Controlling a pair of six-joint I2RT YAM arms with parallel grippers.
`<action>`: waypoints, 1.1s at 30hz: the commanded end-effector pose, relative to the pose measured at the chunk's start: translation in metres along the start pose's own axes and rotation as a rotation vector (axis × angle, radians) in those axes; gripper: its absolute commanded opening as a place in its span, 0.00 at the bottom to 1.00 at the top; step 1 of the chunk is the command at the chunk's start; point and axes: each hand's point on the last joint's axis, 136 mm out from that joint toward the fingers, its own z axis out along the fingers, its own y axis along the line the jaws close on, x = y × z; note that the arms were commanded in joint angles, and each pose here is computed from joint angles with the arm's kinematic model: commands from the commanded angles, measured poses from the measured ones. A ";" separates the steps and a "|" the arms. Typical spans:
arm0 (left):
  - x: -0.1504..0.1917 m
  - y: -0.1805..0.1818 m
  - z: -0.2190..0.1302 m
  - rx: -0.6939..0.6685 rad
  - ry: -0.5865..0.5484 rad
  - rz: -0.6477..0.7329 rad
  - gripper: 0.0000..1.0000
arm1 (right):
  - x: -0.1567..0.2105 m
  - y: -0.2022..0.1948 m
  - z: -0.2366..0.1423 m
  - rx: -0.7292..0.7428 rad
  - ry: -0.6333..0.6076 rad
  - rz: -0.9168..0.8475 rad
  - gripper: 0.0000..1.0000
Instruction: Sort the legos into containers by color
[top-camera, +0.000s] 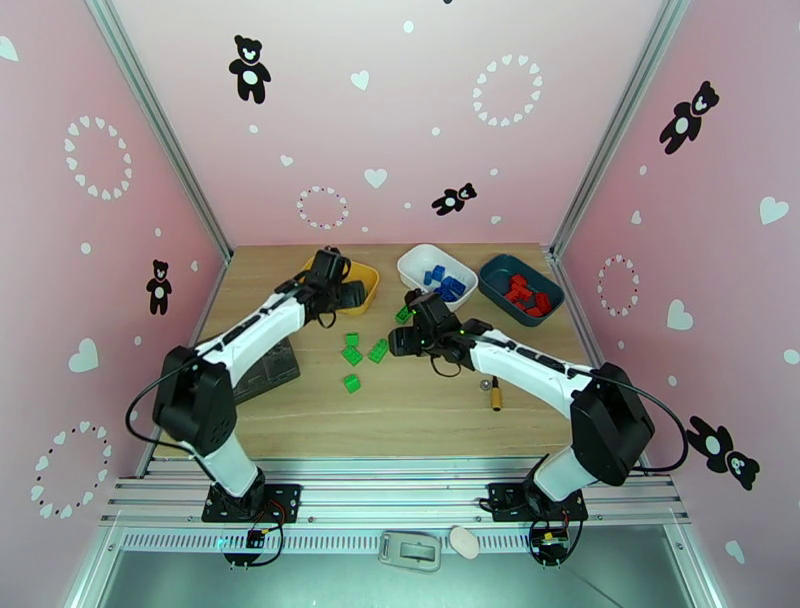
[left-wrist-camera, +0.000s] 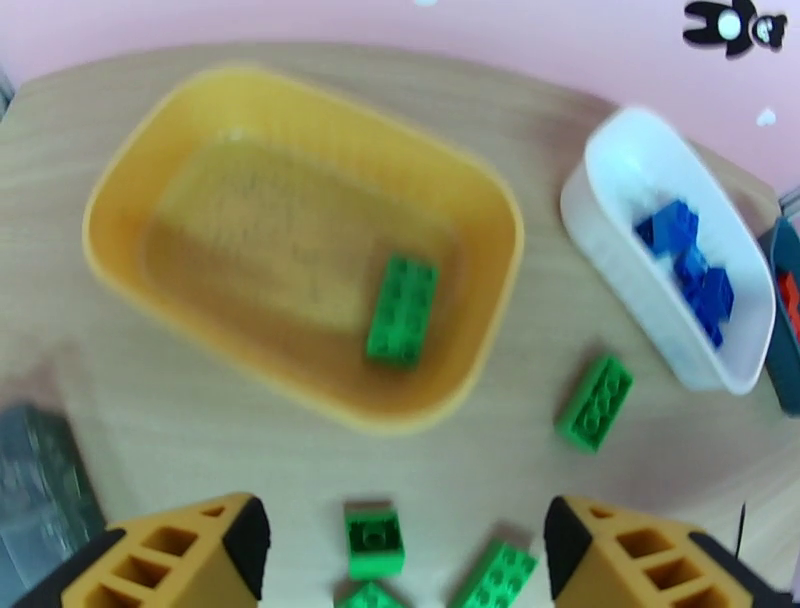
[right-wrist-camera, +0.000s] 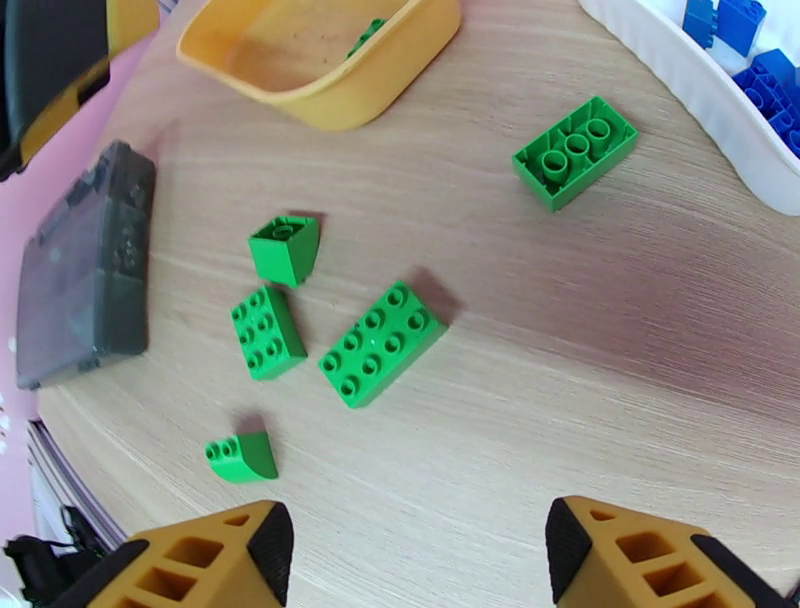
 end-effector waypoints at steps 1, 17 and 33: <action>0.029 0.012 -0.006 -0.036 0.037 -0.016 0.79 | 0.003 -0.004 -0.011 0.053 -0.012 -0.049 0.73; 0.116 0.046 -0.053 0.014 0.136 -0.100 0.86 | 0.030 0.031 0.016 0.099 0.038 -0.145 0.70; 0.219 0.013 -0.024 -0.050 0.339 0.011 0.83 | 0.058 -0.026 -0.026 0.203 -0.028 -0.094 0.73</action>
